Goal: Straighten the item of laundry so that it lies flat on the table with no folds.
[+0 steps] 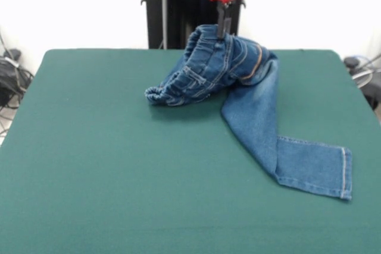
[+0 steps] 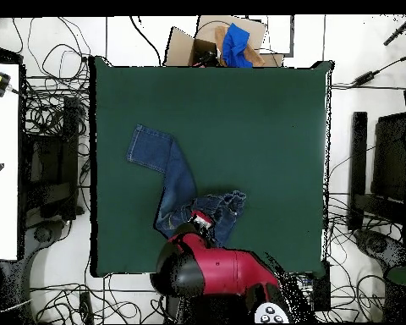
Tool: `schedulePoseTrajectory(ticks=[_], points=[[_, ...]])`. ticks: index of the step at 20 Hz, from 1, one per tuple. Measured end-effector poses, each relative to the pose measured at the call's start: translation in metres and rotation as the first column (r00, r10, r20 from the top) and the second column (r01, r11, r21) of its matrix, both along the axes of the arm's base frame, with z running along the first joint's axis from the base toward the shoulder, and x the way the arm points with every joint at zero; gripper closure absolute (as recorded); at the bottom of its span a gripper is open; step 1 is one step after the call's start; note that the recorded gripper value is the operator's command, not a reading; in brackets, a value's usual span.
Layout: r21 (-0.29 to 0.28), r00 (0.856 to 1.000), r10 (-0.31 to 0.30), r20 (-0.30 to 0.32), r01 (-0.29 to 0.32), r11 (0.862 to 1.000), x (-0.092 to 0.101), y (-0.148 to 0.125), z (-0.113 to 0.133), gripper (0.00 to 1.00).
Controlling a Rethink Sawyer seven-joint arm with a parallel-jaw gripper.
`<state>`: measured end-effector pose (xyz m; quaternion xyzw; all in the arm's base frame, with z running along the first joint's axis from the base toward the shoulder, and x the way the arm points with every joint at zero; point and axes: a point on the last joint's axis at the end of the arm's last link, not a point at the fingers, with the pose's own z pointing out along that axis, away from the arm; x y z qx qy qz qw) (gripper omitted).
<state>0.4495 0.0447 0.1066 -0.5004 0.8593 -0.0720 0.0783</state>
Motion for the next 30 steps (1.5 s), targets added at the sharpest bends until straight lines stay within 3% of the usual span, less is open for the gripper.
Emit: schedulePoseTrajectory(ticks=[7, 15, 18, 19, 30], points=[[-0.002, 1.0, 0.02, 0.007, -0.02, 1.0, -0.004, 0.013, 0.007, 1.0], [0.019, 1.0, -0.02, -0.01, 0.02, 1.0, 0.005, -0.003, -0.007, 1.0], [0.044, 0.999, -0.046, -0.021, 0.047, 0.998, 0.021, -0.016, -0.02, 1.0], [0.067, 0.997, -0.06, -0.038, 0.063, 0.996, 0.037, -0.024, -0.029, 1.0], [0.179, 0.978, -0.104, -0.183, 0.137, 0.974, 0.088, -0.052, -0.067, 1.0]])
